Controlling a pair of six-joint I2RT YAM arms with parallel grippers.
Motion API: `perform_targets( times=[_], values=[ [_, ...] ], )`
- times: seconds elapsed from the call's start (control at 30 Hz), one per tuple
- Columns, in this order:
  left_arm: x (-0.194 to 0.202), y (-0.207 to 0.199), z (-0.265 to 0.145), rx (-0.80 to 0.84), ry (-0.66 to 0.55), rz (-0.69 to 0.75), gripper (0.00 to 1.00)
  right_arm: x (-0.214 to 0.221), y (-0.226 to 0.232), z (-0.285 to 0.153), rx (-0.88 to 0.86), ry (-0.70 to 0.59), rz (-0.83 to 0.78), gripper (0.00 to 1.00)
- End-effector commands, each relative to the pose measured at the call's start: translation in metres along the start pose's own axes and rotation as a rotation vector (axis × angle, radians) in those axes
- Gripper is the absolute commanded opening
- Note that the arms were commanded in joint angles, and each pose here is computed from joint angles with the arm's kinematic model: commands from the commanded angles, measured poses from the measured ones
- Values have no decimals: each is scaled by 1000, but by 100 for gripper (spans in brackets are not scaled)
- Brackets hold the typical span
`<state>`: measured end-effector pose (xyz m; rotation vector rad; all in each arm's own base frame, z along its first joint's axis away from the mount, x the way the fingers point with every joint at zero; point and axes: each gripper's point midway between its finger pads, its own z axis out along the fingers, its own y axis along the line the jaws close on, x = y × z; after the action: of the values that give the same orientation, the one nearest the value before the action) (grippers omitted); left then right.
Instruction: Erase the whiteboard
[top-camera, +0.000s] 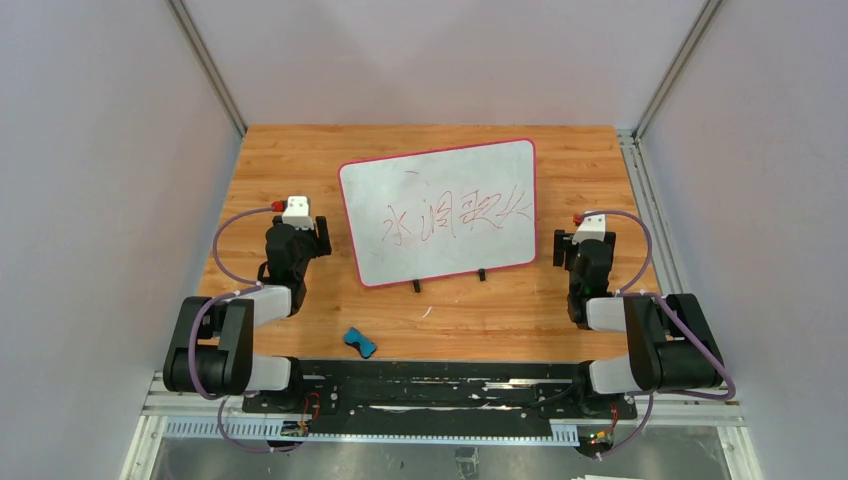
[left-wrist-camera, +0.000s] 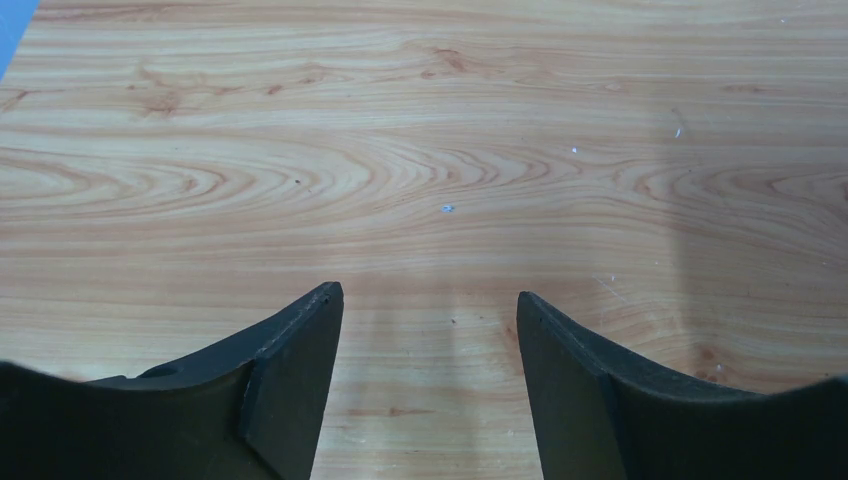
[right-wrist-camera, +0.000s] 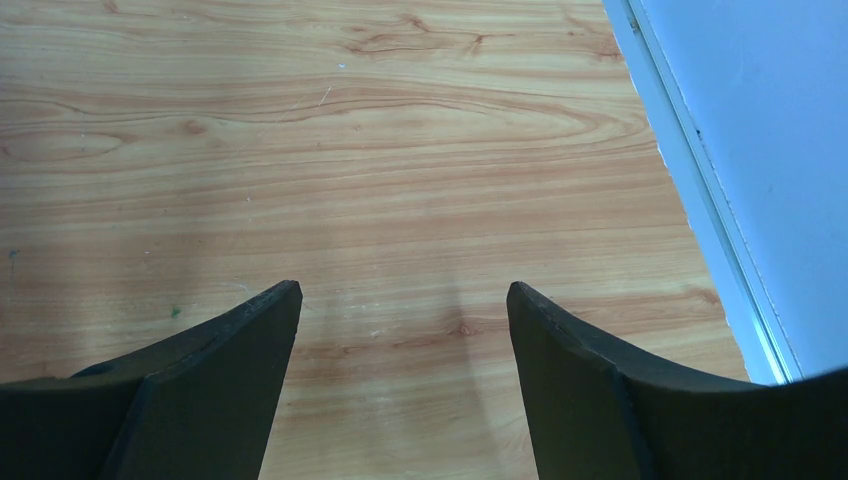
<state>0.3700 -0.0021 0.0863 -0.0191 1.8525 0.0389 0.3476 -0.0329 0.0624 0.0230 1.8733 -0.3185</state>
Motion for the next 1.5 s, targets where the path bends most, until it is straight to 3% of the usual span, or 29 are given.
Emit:
perform_targets(
  times=[0.0,0.6,1.07,1.47],
  values=[
    [-17,-1,5,1,-52,12,69,-8,-1,0,2,-32,-2,78],
    [-17,-1,5,1,-52,13,73,-8,-1,0,0,-31,-1,78],
    [-17,-1,5,1,-49,13,100,-8,0,0,0,-31,-2,78],
    [-17,-1,5,1,-50,13,98,-8,-1,0,1,-31,-2,78]
  ],
)
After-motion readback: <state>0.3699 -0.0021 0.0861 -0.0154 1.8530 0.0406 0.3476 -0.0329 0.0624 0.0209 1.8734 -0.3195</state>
